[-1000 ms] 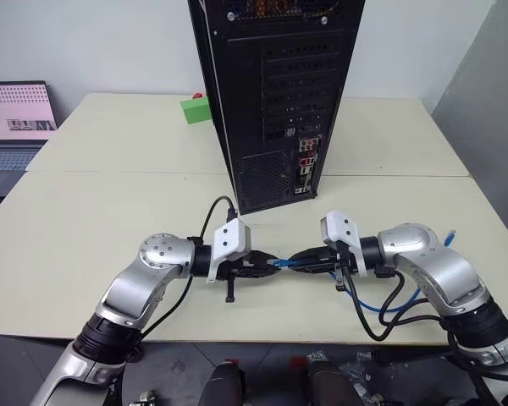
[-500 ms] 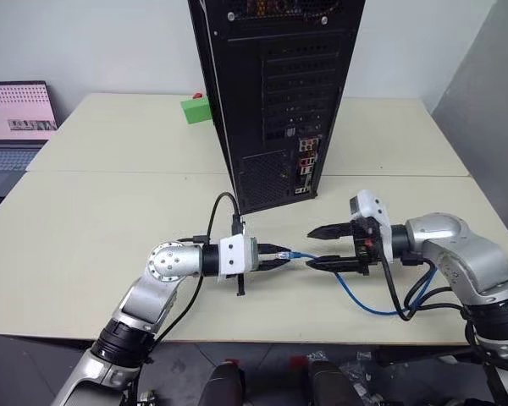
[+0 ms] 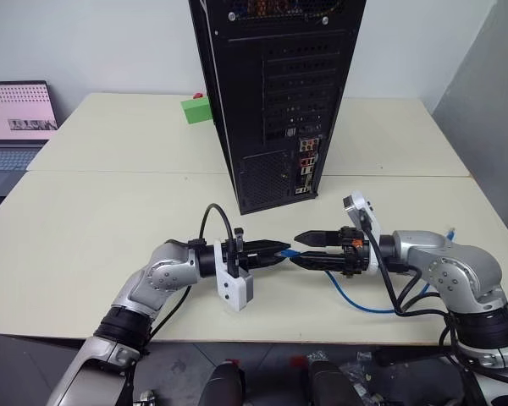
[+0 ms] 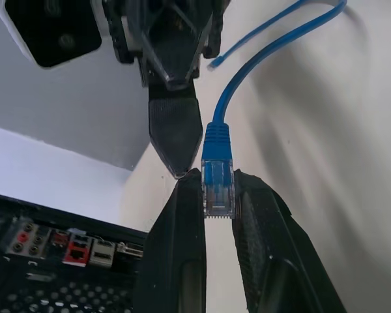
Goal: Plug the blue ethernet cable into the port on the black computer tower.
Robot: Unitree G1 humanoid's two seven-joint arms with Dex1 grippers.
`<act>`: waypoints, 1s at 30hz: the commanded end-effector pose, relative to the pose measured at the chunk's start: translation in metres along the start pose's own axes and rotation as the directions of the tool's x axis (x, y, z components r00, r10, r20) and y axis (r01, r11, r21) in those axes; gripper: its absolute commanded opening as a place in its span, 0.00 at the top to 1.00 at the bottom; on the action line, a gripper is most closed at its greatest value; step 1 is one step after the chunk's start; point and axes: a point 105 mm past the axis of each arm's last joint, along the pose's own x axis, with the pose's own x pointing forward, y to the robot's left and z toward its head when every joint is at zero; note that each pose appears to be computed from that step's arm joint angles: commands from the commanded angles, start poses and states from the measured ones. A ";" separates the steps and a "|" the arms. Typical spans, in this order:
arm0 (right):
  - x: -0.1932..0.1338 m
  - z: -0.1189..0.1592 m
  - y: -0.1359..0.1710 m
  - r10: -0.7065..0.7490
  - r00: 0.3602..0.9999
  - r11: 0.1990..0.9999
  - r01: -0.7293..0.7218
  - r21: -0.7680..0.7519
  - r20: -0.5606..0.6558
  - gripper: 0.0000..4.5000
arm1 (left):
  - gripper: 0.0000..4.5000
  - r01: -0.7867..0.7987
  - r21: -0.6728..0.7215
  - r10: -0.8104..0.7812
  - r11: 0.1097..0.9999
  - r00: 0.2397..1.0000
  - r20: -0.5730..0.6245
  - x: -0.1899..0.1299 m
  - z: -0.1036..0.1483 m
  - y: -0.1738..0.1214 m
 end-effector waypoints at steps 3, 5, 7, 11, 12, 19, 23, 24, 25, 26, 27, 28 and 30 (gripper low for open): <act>0.005 0.007 0.007 0.024 0.999 1.000 -0.023 -0.015 0.035 0.26 | 0.93 -0.055 0.067 0.055 0.996 0.998 0.009 -0.004 0.001 0.014; 0.005 0.007 0.007 0.025 0.999 1.000 -0.024 -0.012 0.033 0.26 | 0.93 -0.060 0.072 0.059 0.996 0.998 0.008 -0.004 0.001 0.015; 0.006 0.006 0.007 0.025 0.999 1.000 -0.025 -0.011 0.033 0.35 | 0.93 -0.063 0.077 0.063 0.995 0.998 0.005 -0.004 0.001 0.015; 0.008 0.007 0.008 0.028 0.999 1.000 -0.027 -0.008 0.037 0.57 | 0.93 -0.071 0.084 0.070 0.994 0.998 0.006 -0.004 0.001 0.016; 0.009 0.007 0.008 0.028 0.999 1.000 -0.028 -0.008 0.037 0.62 | 0.93 -0.074 0.085 0.074 0.994 0.997 0.005 -0.003 0.001 0.017; 0.011 0.008 0.009 0.028 0.999 1.000 -0.028 -0.001 0.043 0.98 | 0.93 -0.084 0.097 0.084 0.992 0.996 0.006 -0.002 0.002 0.019; 0.011 0.008 0.007 0.025 0.999 1.000 -0.025 0.006 0.043 1.00 | 0.93 -0.096 0.103 0.095 0.990 0.995 0.008 -0.002 0.002 0.020; 0.011 0.008 0.007 0.024 0.999 1.000 -0.025 0.006 0.042 1.00 | 0.93 -0.098 0.104 0.098 0.990 0.995 0.007 -0.002 0.002 0.020; 0.011 0.008 0.007 0.023 0.999 1.000 -0.024 0.006 0.042 1.00 | 0.93 -0.098 0.106 0.097 0.990 0.995 0.007 -0.002 0.002 0.020; 0.011 0.008 0.007 0.021 0.999 1.000 -0.022 0.005 0.042 1.00 | 0.93 -0.098 0.106 0.098 0.989 0.995 0.007 -0.002 0.002 0.020; 0.010 0.009 0.007 0.025 0.999 1.000 -0.025 0.004 0.042 1.00 | 0.93 -0.097 0.106 0.097 0.990 0.995 0.005 -0.002 0.002 0.020; 0.009 0.010 0.007 0.027 0.999 1.000 -0.028 0.005 0.043 1.00 | 0.93 -0.097 0.106 0.097 0.990 0.995 0.004 -0.002 0.002 0.019; 0.007 0.011 0.006 0.027 0.999 1.000 -0.027 0.013 0.046 1.00 | 0.93 -0.097 0.107 0.097 0.990 0.995 0.004 -0.002 0.002 0.019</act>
